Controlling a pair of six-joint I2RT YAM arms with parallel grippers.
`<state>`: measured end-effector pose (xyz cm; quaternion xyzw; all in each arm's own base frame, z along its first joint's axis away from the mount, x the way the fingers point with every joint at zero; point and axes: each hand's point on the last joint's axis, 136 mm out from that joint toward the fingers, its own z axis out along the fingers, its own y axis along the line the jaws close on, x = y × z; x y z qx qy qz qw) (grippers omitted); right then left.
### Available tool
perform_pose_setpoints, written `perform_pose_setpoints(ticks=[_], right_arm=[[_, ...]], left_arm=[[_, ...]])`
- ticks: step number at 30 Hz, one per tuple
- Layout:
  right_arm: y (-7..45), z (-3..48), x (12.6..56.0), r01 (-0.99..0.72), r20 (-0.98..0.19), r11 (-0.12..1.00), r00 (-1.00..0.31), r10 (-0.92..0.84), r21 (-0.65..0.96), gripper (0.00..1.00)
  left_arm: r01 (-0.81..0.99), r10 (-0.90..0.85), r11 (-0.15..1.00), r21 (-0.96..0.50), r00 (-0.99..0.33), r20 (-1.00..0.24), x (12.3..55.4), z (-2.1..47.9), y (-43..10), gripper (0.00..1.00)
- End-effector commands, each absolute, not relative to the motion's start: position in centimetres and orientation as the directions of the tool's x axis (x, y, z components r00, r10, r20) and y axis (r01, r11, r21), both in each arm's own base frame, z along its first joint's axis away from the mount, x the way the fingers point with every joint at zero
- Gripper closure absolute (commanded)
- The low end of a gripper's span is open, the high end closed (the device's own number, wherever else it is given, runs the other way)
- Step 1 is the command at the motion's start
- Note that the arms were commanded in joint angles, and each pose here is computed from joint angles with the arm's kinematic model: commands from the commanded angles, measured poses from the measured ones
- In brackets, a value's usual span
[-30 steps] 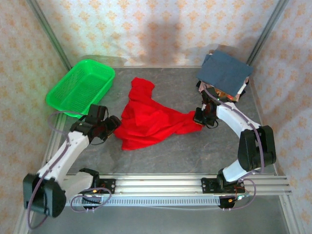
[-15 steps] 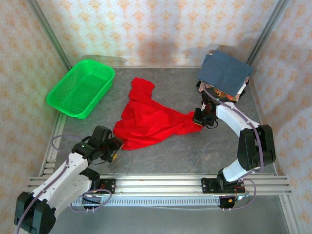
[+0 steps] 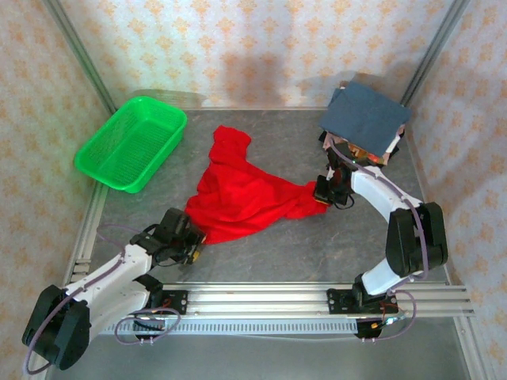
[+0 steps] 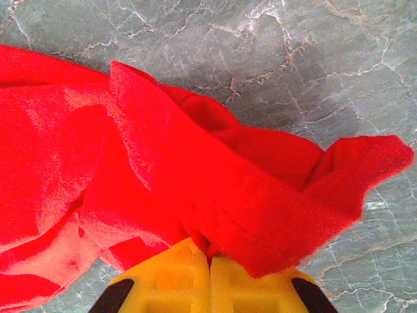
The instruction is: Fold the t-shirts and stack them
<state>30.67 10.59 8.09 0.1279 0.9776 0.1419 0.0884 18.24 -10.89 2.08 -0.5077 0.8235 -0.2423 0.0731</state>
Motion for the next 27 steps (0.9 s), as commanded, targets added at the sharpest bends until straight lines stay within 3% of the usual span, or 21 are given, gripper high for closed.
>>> perform_pose_setpoints(ticks=[1, 13, 22, 24, 27], right_arm=[[10.4, 7.5, 30.4, 0.223, -0.128, 0.928, -0.954, 0.271, 0.299, 0.94], [9.9, 6.4, 29.3, 0.224, -0.116, 0.934, -0.957, 0.264, 0.278, 0.94], [9.3, 5.6, 27.1, 0.215, -0.104, 0.942, -0.963, 0.249, 0.258, 0.90], [9.2, 5.6, 26.6, 0.214, -0.106, 0.942, -0.963, 0.247, 0.259, 0.85], [8.8, 6.5, 26.3, 0.221, -0.117, 0.939, -0.959, 0.258, 0.264, 0.64]], left_arm=[[-0.789, -0.898, 0.305, -0.534, -0.425, 0.115, 19.9, 2.3, -11.1, 0.51], [-0.765, -0.911, 0.272, -0.583, -0.400, 0.100, 23.8, 2.9, -12.3, 0.55], [-0.758, -0.919, 0.322, -0.567, -0.394, 0.005, 26.2, 3.6, -11.9, 0.90], [-0.755, -0.917, 0.333, -0.565, -0.400, -0.006, 26.5, 3.7, -11.9, 0.97], [-0.747, -0.906, 0.369, -0.553, -0.422, -0.034, 26.3, 4.1, -11.6, 1.00]])
